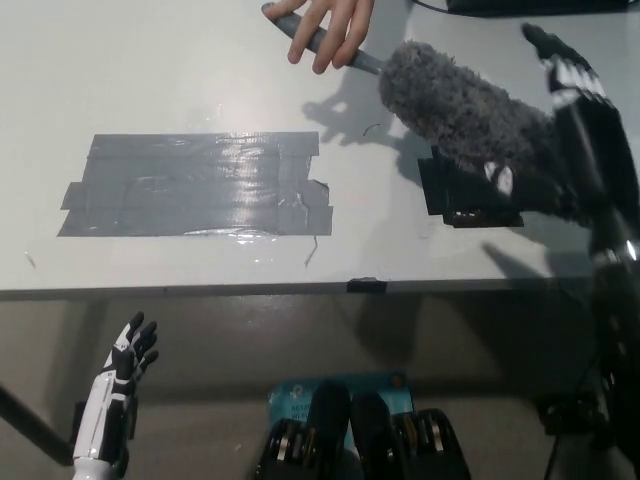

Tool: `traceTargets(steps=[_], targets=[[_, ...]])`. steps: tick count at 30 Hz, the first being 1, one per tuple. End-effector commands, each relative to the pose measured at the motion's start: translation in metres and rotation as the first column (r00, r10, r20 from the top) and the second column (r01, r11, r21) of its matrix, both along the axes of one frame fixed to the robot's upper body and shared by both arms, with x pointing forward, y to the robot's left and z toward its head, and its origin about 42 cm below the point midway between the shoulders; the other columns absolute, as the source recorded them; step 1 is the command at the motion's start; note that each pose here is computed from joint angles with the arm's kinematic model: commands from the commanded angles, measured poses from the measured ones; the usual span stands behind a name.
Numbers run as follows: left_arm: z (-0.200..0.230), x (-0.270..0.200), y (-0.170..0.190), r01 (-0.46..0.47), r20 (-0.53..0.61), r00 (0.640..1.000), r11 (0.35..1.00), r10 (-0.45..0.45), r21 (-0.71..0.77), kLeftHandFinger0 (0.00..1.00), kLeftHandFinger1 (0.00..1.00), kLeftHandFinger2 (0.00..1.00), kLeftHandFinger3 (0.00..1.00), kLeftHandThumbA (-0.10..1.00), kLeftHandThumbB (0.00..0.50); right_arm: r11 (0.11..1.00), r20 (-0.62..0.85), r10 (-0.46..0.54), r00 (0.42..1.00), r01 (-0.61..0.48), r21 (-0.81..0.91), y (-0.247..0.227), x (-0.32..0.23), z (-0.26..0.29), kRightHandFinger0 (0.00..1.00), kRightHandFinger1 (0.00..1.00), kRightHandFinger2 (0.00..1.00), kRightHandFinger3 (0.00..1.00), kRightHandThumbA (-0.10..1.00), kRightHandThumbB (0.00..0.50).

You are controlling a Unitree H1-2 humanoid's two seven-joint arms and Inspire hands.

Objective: A person hands a grey duster to the robot and the robot grabs it with its right hand and places it on the black marked spot infron tof it on the desk

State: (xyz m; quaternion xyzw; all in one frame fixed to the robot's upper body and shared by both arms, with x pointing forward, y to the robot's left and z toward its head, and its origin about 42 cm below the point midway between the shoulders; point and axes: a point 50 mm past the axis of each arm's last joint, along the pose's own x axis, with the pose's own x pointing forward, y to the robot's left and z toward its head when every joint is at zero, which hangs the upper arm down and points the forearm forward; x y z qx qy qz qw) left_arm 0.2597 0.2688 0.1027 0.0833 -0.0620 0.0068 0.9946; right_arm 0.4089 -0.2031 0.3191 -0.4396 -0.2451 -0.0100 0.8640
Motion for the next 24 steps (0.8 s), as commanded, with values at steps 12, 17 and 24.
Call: traceTargets(steps=[12,17,24], targets=[[0.019,0.009,-0.002,0.048,0.074,0.996,0.998,-0.051,0.037,1.00,1.00,1.00,1.00,0.99,0.172,0.953,-0.248,-0.218,0.944,0.151,-0.264,0.013,0.093,0.030,1.00,1.00,1.00,1.00,1.00,0.500],[0.019,0.011,-0.004,0.056,0.072,0.996,0.998,-0.059,0.042,1.00,1.00,1.00,1.00,0.98,0.161,0.939,-0.305,-0.258,0.917,0.164,-0.303,0.013,0.110,0.023,1.00,1.00,1.00,1.00,0.97,0.500],[0.020,0.010,-0.005,0.061,0.070,0.995,0.997,-0.065,0.047,1.00,1.00,1.00,1.00,0.98,0.186,0.925,-0.243,-0.338,0.909,0.273,-0.265,0.008,0.125,0.013,0.43,0.43,0.59,0.93,0.04,0.364]])
